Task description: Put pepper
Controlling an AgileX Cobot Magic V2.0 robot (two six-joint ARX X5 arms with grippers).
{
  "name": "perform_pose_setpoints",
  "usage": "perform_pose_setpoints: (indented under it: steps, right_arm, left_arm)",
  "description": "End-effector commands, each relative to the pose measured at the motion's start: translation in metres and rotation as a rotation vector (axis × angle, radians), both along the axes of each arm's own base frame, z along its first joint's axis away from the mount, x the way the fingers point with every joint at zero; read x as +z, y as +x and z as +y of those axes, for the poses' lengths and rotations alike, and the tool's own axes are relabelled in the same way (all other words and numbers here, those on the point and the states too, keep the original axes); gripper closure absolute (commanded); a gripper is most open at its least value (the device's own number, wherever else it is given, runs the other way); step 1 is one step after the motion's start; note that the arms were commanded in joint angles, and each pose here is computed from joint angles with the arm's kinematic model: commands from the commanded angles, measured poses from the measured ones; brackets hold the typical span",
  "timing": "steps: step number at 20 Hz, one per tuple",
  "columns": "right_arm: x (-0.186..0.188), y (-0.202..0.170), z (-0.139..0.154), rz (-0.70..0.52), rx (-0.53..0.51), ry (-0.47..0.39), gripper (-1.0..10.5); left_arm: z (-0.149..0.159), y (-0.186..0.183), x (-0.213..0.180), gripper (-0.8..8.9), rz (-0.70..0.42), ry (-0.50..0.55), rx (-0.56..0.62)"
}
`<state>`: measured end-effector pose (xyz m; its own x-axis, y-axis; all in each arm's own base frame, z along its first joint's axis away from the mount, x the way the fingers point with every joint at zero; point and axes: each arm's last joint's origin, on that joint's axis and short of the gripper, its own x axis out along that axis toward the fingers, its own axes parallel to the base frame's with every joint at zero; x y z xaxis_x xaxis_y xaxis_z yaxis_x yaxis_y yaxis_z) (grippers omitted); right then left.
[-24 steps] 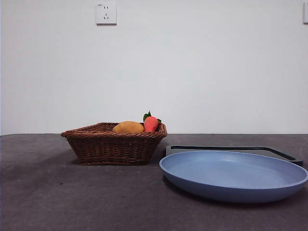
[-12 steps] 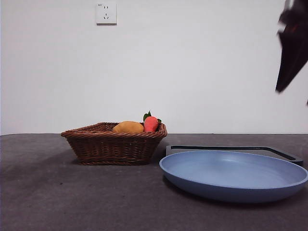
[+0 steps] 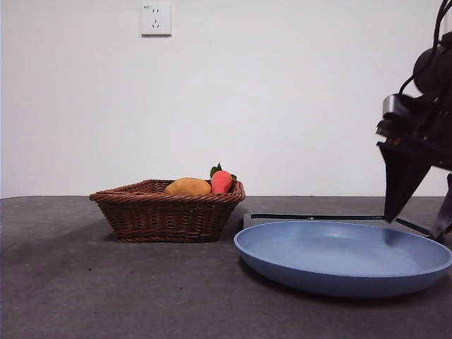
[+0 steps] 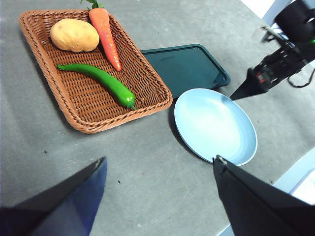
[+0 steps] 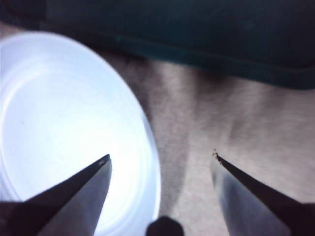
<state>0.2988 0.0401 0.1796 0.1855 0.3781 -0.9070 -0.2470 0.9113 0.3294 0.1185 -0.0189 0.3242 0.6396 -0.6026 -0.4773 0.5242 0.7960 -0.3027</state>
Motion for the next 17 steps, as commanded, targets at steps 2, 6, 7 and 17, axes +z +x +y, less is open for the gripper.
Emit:
perform_pose_setpoints:
  steps: [2, 6, 7, 17]
  right_arm:
    - [-0.013, 0.008, 0.01, 0.014, 0.048, -0.006, 6.5]
    - [-0.021, 0.009, 0.014, 0.04, 0.059, -0.014, 7.6]
    - [-0.022, 0.009, 0.014, 0.043, 0.059, -0.014, 8.1]
    - [0.0, 0.0, 0.012, 0.035, 0.01, 0.004, 9.4]
  left_arm:
    - [0.0, 0.0, 0.005, 4.36, -0.025, 0.005, -0.005]
    - [0.0, 0.0, 0.005, 4.36, -0.014, -0.006, 0.003]
    - [0.0, 0.0, 0.005, 4.36, -0.014, -0.006, 0.003]
    - [-0.003, 0.016, 0.001, 4.37, 0.042, -0.011, 0.044]
